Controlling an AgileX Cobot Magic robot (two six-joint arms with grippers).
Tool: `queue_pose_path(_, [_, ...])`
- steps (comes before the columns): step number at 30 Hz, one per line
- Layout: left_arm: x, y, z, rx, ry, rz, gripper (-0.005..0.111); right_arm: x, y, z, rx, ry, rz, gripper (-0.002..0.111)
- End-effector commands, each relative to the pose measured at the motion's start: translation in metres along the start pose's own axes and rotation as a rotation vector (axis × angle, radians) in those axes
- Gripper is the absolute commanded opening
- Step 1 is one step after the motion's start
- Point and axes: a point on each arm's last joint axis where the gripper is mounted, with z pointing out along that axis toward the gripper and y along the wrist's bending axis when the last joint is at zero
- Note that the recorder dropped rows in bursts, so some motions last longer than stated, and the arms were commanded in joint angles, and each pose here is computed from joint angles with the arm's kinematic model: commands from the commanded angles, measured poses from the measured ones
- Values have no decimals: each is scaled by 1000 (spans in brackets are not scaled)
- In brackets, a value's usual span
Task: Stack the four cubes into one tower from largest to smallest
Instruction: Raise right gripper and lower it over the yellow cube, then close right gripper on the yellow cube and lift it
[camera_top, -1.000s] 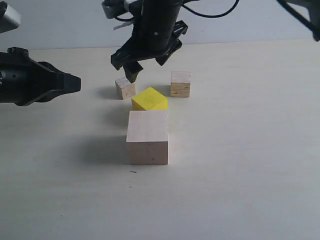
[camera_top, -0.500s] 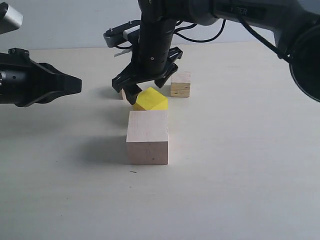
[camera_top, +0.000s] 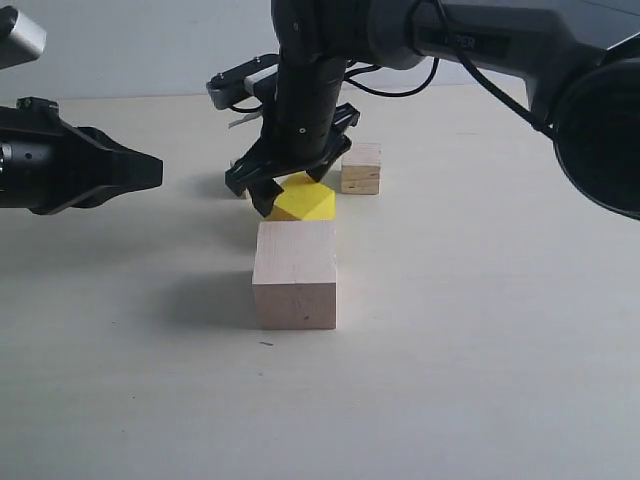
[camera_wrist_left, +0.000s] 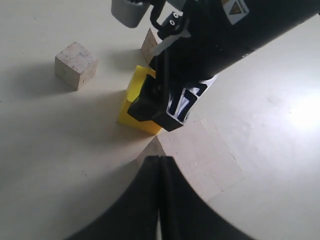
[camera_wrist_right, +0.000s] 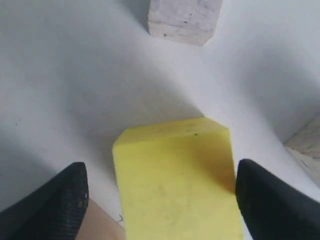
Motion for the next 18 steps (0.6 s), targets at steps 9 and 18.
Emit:
queue_pose_path(9, [1,0,-2,-4,1,7,0,-8,-3,-6,46,-31,-35,77])
queue_pose_path(18, [1,0,-2,-4,1,7,0,-8,-3,-7,37,-29,-76,77])
